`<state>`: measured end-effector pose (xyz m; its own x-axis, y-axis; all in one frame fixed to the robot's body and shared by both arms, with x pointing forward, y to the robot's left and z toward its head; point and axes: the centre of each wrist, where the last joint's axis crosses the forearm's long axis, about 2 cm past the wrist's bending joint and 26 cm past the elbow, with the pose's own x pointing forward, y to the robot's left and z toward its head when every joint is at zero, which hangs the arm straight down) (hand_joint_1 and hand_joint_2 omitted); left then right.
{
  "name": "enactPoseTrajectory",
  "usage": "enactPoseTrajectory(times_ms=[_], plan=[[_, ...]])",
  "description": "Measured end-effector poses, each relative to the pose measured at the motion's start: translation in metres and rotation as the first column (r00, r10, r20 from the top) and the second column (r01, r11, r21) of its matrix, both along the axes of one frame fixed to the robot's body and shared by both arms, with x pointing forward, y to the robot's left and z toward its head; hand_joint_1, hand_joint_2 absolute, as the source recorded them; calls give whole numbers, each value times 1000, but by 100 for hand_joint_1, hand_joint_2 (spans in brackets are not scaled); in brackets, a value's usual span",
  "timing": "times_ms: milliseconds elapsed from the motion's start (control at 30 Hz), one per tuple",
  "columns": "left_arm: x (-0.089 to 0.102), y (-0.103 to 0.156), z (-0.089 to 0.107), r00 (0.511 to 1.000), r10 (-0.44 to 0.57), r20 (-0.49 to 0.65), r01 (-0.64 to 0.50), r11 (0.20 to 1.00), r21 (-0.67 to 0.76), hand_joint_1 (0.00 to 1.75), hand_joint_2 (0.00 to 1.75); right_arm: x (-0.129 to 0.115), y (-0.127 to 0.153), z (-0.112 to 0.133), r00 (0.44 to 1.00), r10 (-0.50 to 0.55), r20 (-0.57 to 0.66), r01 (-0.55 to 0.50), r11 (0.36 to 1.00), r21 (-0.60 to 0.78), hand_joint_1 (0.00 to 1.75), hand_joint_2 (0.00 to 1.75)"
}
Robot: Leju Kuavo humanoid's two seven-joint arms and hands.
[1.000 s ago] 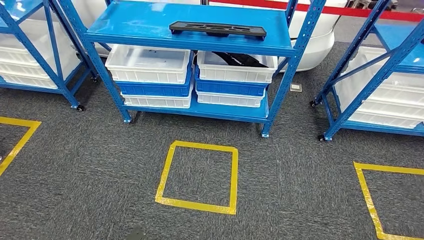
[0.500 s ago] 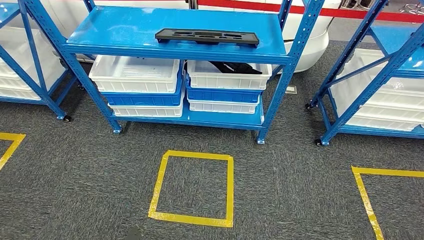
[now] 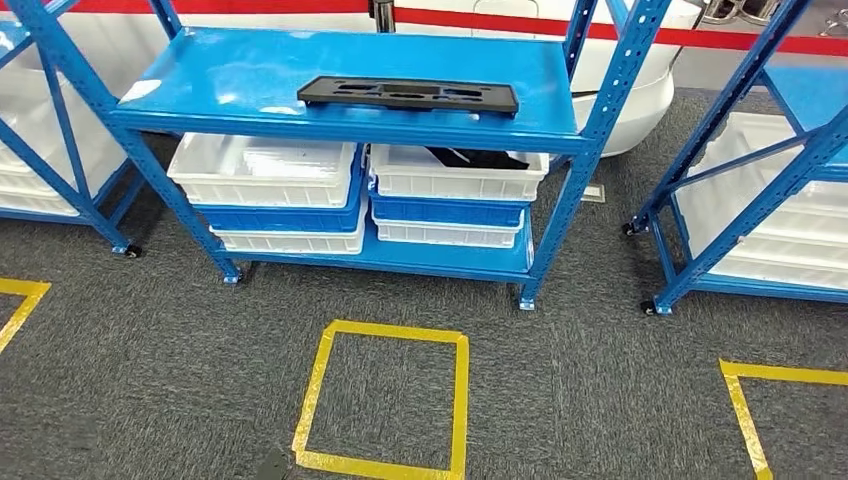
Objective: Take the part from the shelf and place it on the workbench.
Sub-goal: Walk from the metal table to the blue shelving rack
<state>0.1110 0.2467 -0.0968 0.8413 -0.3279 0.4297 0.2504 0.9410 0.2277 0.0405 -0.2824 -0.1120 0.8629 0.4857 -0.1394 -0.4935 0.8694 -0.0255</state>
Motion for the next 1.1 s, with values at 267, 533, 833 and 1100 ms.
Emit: enactPoseTrajectory(times_ms=[267,533,833,1100], plan=[[4,0,1,1000,-1,6,1,1000,-1,0,0,1,0,0,1000,-4,-2,4,1000,-3,0,175],[2,1,0,1000,-5,0,5,1000,1,0,0,2,4,0,1000,-6,-5,6,1000,0,0,175],[3,-4,1,1000,-18,2,18,1000,-4,0,0,1,2,0,1000,-10,-11,10,1000,-7,0,175],[4,-6,2,1000,-25,0,25,1000,4,0,0,2,1,0,1000,-6,-15,6,1000,-9,0,175]])
